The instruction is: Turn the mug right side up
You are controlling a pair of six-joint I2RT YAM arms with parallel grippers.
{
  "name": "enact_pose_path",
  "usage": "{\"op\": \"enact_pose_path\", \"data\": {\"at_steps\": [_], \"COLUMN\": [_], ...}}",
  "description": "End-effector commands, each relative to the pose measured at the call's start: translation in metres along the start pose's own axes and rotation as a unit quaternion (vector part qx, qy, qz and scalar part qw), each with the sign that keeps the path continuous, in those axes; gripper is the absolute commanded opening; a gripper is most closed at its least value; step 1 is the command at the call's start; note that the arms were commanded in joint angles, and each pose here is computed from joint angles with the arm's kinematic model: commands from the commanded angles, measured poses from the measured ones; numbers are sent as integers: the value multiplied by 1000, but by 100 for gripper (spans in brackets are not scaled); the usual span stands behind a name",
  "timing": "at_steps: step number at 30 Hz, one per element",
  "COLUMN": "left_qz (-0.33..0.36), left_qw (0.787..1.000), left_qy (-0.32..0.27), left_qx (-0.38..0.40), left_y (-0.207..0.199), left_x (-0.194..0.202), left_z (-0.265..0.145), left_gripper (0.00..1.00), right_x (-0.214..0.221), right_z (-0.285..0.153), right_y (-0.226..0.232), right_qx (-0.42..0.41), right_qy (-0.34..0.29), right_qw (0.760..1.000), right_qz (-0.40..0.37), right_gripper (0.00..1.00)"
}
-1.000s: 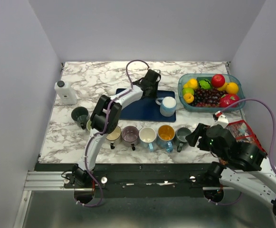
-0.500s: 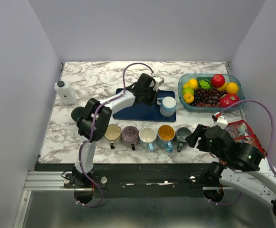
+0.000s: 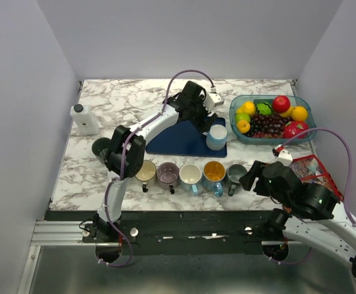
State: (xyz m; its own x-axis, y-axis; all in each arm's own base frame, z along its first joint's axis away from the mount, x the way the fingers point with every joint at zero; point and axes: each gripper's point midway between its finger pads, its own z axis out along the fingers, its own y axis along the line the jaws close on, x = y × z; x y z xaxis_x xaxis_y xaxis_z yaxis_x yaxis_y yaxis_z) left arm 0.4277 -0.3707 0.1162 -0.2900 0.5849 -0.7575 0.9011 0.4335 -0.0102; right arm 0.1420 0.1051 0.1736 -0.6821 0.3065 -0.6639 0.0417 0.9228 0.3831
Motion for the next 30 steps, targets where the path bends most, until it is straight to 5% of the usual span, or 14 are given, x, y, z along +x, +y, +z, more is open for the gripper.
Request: {"op": "enact_pose_path", "data": {"at_steps": [1,13,26,30], "left_qz": [49,59,59,45], "left_qw": [993,972,968,972], "left_qy": [52,8,5,36], "left_qx": [97,229,244,229], "left_y": [-22,-51,-53,-49], "left_x": [22,25,33,51], "left_z": [11,17,28,31], "left_gripper": [86,96,99,85], "right_x": [3,-1,0,1], "right_z": [-2,-3,6,8], "right_y": [-6,3,9,10], "right_qx": [20,29,39,37], "right_qy": [15,27,38,38], "right_qw": [1000,999,998,998], "right_qz": [-14,-3,-14,-14], "right_gripper": [76,76,76,76]}}
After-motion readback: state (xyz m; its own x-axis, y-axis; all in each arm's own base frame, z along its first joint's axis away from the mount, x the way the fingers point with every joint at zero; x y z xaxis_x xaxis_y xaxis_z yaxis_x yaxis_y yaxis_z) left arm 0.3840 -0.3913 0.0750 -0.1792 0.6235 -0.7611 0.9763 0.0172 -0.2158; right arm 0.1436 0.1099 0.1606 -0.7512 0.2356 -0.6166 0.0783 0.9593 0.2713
